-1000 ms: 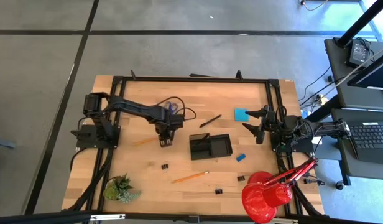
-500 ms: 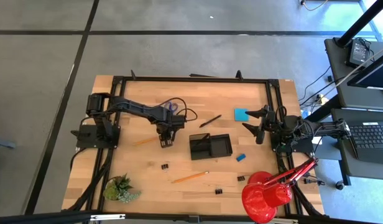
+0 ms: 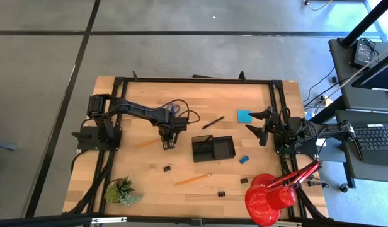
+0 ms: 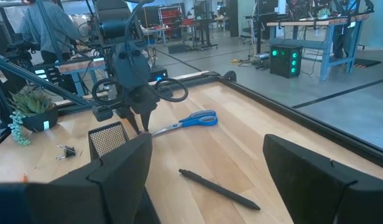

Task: Pick and place office supplies into organizer
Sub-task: Put the top yellow pencil into the black desk organizer

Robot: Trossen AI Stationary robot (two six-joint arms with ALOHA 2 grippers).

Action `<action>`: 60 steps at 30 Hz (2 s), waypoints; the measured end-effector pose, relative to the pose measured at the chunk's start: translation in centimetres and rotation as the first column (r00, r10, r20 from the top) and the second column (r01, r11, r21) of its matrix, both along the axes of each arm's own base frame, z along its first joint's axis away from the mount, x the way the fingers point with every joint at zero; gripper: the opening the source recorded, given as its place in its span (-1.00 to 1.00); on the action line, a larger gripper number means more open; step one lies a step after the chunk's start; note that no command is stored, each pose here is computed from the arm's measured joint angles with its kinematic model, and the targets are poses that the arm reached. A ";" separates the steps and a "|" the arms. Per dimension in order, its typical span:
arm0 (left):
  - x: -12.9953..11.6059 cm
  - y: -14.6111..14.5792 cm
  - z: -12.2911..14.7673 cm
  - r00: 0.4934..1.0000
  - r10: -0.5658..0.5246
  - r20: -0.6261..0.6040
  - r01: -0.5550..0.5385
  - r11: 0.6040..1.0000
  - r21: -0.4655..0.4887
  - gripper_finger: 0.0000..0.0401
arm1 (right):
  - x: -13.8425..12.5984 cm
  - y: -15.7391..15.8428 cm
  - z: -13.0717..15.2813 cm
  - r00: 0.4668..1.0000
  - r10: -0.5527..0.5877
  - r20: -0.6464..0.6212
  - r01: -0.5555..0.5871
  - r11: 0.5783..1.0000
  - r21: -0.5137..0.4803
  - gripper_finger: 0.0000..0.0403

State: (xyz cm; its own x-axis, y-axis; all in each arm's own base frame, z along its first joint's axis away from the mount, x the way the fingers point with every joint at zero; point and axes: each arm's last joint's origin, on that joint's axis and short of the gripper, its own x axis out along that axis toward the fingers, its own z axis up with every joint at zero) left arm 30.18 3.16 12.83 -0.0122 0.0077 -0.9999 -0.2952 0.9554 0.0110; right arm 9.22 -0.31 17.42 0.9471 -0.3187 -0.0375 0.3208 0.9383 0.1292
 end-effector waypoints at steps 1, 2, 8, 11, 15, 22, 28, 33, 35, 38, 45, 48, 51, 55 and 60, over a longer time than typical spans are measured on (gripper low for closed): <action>0.0 0.0 0.0 1.000 0.000 0.000 0.000 1.000 0.000 -0.61 | 0.0 0.0 0.0 1.000 0.000 0.000 0.000 1.000 0.000 0.54; 0.0 0.0 0.0 1.000 0.000 0.001 0.000 1.000 0.000 -0.63 | 0.0 0.0 0.0 1.000 0.000 0.001 0.000 1.000 0.001 0.54; 0.0 0.0 0.0 1.000 0.000 0.004 0.000 1.000 -0.001 -0.78 | 0.0 0.0 0.0 1.000 0.000 0.000 0.000 1.000 0.000 0.54; 0.0 0.0 0.0 1.000 0.000 0.005 0.000 1.000 -0.001 -0.85 | 0.0 0.0 0.0 1.000 0.000 0.000 0.000 1.000 0.000 0.54; 0.1 0.0 0.0 1.000 0.000 0.006 0.000 1.000 -0.001 -0.91 | 0.0 0.0 0.0 1.000 0.000 0.000 0.000 1.000 -0.001 0.54; 0.1 0.0 0.0 1.000 0.000 0.007 0.000 1.000 -0.001 -0.92 | 0.0 0.0 0.0 1.000 0.000 0.000 0.000 1.000 -0.001 0.54; 0.1 0.0 0.7 1.000 0.000 0.004 0.000 1.000 -0.001 -0.92 | 0.0 0.0 0.0 1.000 0.000 0.000 0.000 1.000 -0.001 0.54; 0.1 -0.1 2.7 0.999 -0.003 0.051 0.003 1.000 -0.007 -0.92 | 0.0 0.0 0.0 1.000 0.000 0.000 0.000 1.000 -0.001 0.54; 0.1 -0.2 3.9 0.994 -0.004 0.108 0.005 1.000 -0.017 -0.92 | 0.0 0.0 0.0 1.000 0.000 0.000 0.000 1.000 0.000 0.54; -0.4 -0.2 5.2 0.990 -0.004 0.139 0.007 1.000 -0.017 -0.92 | 0.0 0.0 0.0 1.000 0.000 0.000 0.000 1.000 -0.001 0.54; -1.0 -0.3 9.6 0.928 -0.010 0.372 0.011 1.000 0.001 -0.92 | 0.0 0.0 0.0 1.000 0.000 0.001 0.000 1.000 0.001 0.54; -1.1 -0.4 11.9 0.854 -0.018 0.519 0.018 1.000 0.005 -0.92 | 0.0 0.0 0.0 1.000 0.000 0.001 0.000 1.000 0.001 0.54; -1.0 -0.4 14.1 0.751 -0.040 0.659 0.025 0.999 0.031 -0.92 | 0.0 0.0 0.0 1.000 0.000 0.001 0.000 1.000 0.002 0.54; -0.6 -0.4 16.3 0.601 -0.123 0.790 0.088 0.992 0.087 -0.92 | 0.0 0.0 0.0 1.000 0.000 0.001 0.000 1.000 0.002 0.54; 0.1 -0.2 17.8 0.440 -0.150 0.886 0.159 0.983 0.087 -0.92 | 0.0 0.0 0.0 1.000 -0.001 0.002 0.001 1.000 0.005 0.54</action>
